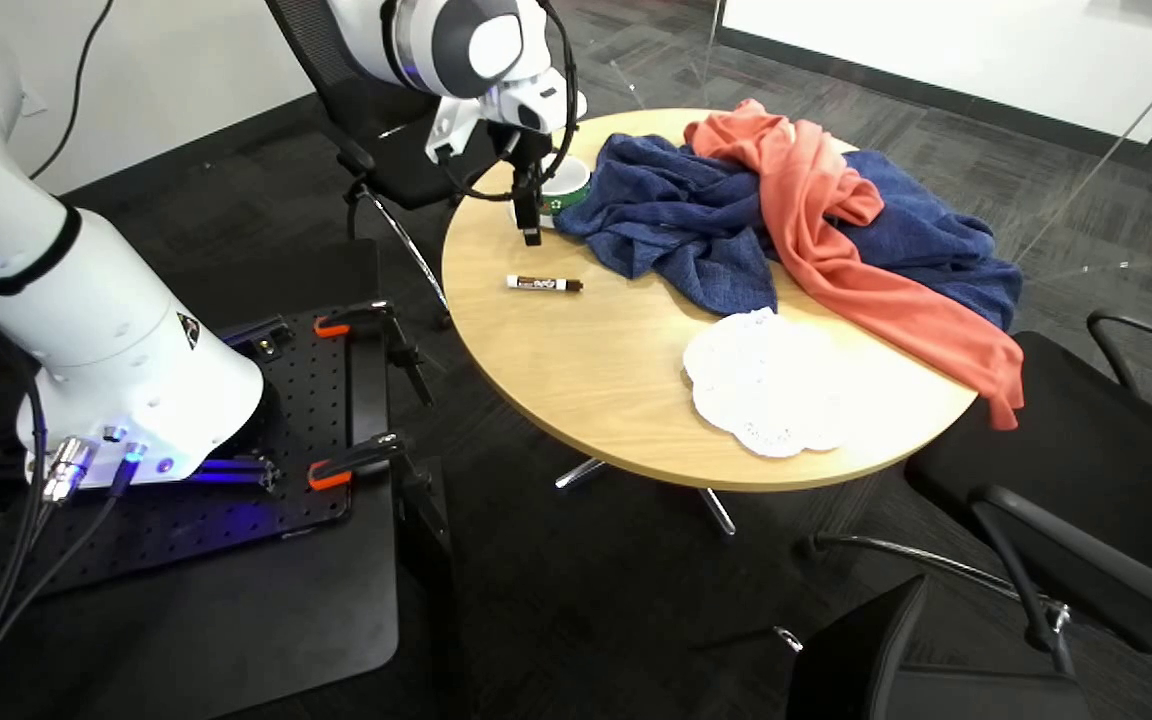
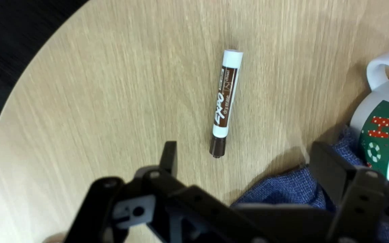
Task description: Pick the marker and put it in the cup
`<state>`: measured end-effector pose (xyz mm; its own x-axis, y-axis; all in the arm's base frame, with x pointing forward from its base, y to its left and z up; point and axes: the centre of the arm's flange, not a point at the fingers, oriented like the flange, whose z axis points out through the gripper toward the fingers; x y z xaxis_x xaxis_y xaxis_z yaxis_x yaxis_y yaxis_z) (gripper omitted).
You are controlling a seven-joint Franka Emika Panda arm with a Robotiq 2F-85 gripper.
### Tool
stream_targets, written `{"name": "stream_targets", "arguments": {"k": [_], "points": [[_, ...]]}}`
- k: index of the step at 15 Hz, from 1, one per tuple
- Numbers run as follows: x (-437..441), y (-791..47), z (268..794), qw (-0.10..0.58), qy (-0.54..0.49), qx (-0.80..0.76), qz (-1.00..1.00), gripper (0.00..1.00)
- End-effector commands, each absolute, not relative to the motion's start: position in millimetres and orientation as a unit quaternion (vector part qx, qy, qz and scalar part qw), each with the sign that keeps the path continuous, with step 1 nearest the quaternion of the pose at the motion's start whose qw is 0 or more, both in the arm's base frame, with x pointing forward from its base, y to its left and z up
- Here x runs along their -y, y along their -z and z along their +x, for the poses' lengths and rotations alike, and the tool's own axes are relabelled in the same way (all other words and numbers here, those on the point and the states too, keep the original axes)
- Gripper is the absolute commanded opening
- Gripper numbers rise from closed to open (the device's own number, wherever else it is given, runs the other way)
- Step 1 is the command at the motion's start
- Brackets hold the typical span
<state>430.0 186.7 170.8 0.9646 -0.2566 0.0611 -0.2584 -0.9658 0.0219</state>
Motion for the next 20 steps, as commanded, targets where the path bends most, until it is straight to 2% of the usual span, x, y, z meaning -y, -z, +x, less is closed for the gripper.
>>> {"name": "stream_targets", "arguments": {"k": [1, 9, 20], "points": [[-196, -139, 451, 0.004, -0.026, 0.139, 0.990, 1.00], [-182, -94, 472, 0.010, -0.011, 0.152, 0.988, 1.00], [-169, -75, 477, 0.002, 0.010, 0.167, 0.986, 1.00]]}}
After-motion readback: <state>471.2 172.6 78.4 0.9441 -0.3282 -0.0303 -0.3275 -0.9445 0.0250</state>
